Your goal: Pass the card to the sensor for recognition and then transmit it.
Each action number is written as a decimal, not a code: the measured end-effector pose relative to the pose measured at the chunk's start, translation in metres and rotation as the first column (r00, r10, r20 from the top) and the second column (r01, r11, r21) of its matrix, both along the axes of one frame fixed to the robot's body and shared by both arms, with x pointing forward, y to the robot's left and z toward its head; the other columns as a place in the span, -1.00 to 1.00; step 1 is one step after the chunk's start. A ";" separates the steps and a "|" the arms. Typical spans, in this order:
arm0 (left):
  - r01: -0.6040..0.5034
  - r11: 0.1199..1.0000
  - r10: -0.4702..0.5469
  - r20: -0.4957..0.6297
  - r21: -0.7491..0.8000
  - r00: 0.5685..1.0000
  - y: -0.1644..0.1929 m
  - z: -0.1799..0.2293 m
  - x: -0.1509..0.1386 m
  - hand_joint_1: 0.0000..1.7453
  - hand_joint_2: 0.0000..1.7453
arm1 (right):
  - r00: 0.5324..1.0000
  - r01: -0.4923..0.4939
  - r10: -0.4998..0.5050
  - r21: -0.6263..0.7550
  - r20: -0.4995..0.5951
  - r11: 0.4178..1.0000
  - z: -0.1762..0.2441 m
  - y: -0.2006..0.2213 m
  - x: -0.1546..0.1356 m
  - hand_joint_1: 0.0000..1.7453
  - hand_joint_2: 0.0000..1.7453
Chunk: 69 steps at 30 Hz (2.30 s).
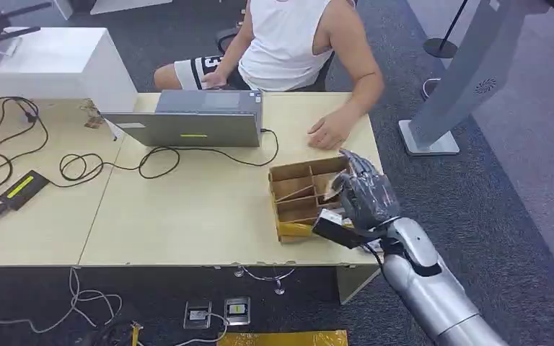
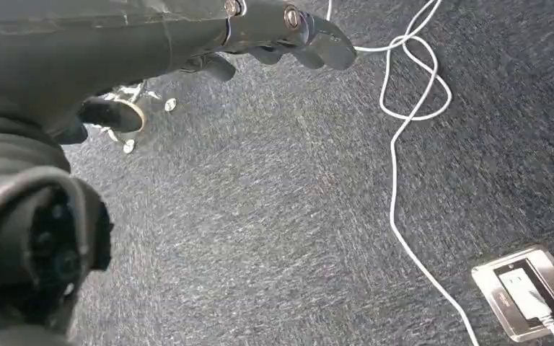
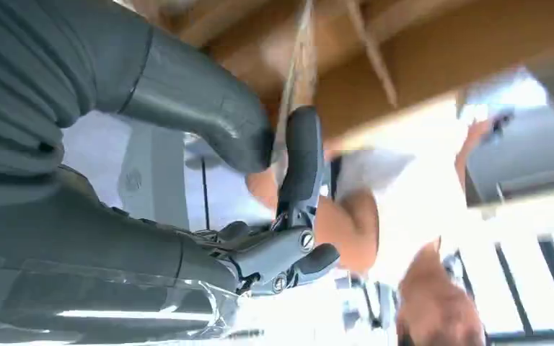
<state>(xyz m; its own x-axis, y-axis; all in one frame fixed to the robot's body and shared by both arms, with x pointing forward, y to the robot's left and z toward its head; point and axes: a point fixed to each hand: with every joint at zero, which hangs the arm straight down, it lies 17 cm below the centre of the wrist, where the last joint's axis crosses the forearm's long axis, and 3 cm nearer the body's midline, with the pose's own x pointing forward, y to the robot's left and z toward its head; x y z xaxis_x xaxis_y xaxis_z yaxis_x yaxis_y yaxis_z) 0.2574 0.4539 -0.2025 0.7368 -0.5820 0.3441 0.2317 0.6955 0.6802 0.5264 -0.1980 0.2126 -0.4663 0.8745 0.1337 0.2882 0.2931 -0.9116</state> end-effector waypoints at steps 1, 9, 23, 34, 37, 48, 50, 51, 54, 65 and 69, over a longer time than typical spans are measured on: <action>0.003 1.000 -0.003 0.000 -0.001 1.000 -0.001 0.000 0.000 -1.00 -1.00 | 1.000 0.003 -0.003 0.007 0.030 1.000 0.015 -0.005 0.005 1.00 1.00; 0.003 1.000 -0.003 0.005 -0.004 1.000 -0.003 0.001 0.004 -1.00 -1.00 | 0.977 0.027 -0.038 0.056 0.208 0.998 0.133 -0.041 0.038 1.00 1.00; 0.009 1.000 -0.009 0.002 -0.010 1.000 -0.006 0.000 0.004 -1.00 -1.00 | 0.971 0.013 -0.021 0.036 0.237 0.999 0.187 -0.052 0.056 1.00 1.00; 0.045 0.999 -0.045 -0.012 -0.023 0.999 -0.013 0.003 0.019 -1.00 -1.00 | 0.996 0.057 -0.054 -0.040 0.069 0.998 0.142 -0.066 0.106 1.00 1.00; 0.048 0.999 -0.048 -0.008 -0.023 0.999 -0.014 0.004 0.022 -1.00 -1.00 | 0.997 0.072 -0.072 -0.058 0.008 0.996 0.119 -0.065 0.114 1.00 1.00; 0.010 1.000 -0.010 0.007 -0.013 1.000 -0.002 0.008 0.021 -1.00 -1.00 | 0.993 0.081 -0.088 -0.084 -0.083 0.993 0.079 -0.063 0.120 -1.00 1.00; -0.009 1.000 0.009 0.014 -0.010 1.000 0.004 0.009 0.021 -1.00 -1.00 | 0.993 0.079 -0.086 -0.087 -0.079 0.993 0.077 -0.063 0.119 -1.00 1.00; -0.019 1.000 0.019 0.017 -0.008 1.000 0.007 0.010 0.020 -1.00 -1.00 | 0.994 0.077 -0.083 -0.088 -0.071 0.993 0.078 -0.063 0.119 -1.00 1.00; -0.042 0.999 0.042 0.023 -0.001 0.999 0.017 0.011 0.017 -1.00 -1.00 | 0.995 0.080 -0.084 -0.079 -0.049 0.994 0.080 -0.065 0.118 -1.00 1.00; -0.129 0.992 0.128 0.040 0.016 0.991 0.054 0.016 -0.001 -1.00 -1.00 | 0.963 0.262 -0.267 0.090 0.044 0.961 0.115 -0.176 0.111 -1.00 1.00; -0.152 0.988 0.150 0.047 0.034 0.987 0.066 0.018 -0.009 -1.00 -1.00 | 0.901 0.407 -0.428 0.209 0.068 0.889 0.135 -0.266 0.094 -1.00 1.00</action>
<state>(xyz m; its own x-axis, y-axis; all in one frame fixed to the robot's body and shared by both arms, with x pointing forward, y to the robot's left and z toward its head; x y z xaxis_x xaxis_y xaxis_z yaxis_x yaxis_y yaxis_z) 0.2487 0.5199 -0.1849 0.8017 -0.4783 0.3584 0.0948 0.6938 0.7139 0.6199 -0.4639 0.3475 -0.0845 0.9558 0.2818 0.5160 0.2839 -0.8082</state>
